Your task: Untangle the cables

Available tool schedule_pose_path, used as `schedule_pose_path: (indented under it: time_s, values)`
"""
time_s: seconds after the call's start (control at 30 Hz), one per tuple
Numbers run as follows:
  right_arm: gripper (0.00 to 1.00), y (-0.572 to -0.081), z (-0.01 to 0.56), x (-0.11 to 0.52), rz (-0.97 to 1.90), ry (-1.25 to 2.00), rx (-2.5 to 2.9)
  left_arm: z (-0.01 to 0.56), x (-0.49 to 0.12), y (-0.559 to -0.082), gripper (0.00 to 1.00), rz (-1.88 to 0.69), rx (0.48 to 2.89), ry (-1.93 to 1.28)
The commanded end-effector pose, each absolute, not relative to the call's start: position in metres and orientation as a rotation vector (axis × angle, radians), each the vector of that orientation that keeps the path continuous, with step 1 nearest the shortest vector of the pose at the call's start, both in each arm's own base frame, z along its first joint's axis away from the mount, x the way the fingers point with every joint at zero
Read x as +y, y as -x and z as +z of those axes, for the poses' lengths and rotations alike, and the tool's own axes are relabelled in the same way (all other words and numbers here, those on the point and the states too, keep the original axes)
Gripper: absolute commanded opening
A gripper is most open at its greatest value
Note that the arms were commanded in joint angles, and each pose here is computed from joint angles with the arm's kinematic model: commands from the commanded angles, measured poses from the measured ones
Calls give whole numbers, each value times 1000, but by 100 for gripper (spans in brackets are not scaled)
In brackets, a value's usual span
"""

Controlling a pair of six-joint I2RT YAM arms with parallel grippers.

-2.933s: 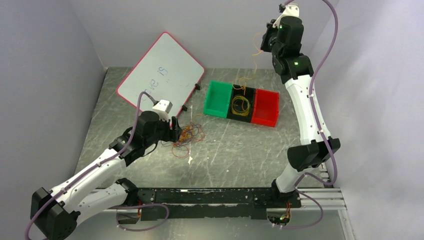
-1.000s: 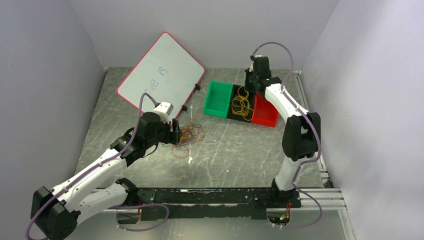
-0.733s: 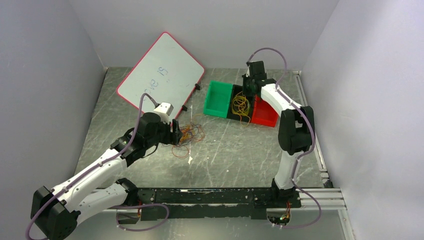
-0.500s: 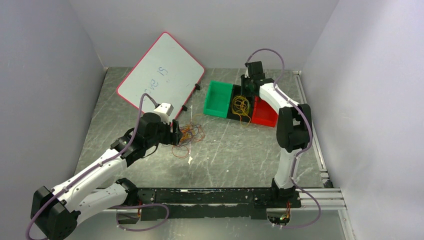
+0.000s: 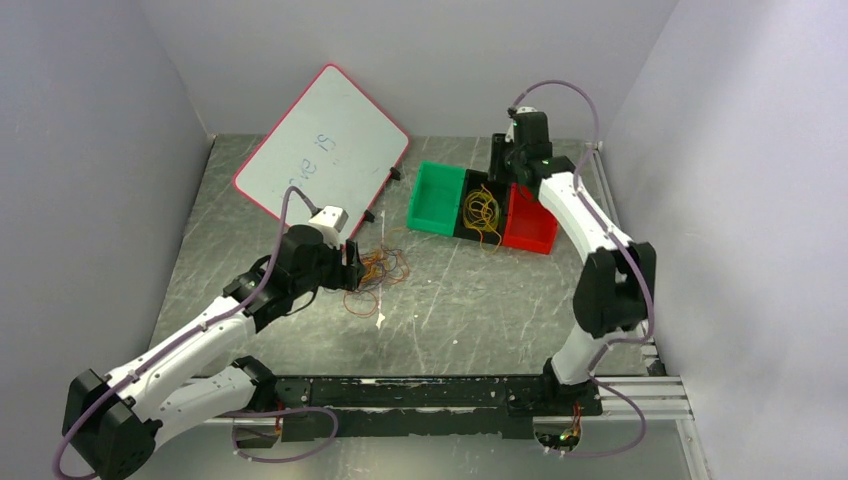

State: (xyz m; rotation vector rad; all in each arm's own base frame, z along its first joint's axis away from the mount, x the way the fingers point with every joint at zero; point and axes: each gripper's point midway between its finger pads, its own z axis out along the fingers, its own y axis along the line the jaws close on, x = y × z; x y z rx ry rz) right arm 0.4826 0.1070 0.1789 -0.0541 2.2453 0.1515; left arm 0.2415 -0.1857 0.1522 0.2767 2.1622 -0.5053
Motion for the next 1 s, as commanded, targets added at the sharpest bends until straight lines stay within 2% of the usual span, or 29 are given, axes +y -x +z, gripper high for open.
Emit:
schedule_pose_path:
  time_s: [0.0, 0.23, 0.37, 0.57, 0.97]
  values:
    - [48, -443, 186, 102, 188, -22, 2255, 154, -191, -243, 69, -535, 2154, -283]
    - [49, -380, 173, 91, 247, -244, 2174, 154, -194, -242, 69, -550, 2158, -296]
    - [50, -353, 145, 91, 313, -334, 2168, 153, -196, -242, 69, -560, 2161, -304]
    - [50, -343, 114, 89, 352, -451, 2165, 158, -200, -244, 68, -575, 2153, -307]
    - [45, -351, 85, 98, 390, -459, 2181, 156, -197, -238, 68, -598, 2171, -253]
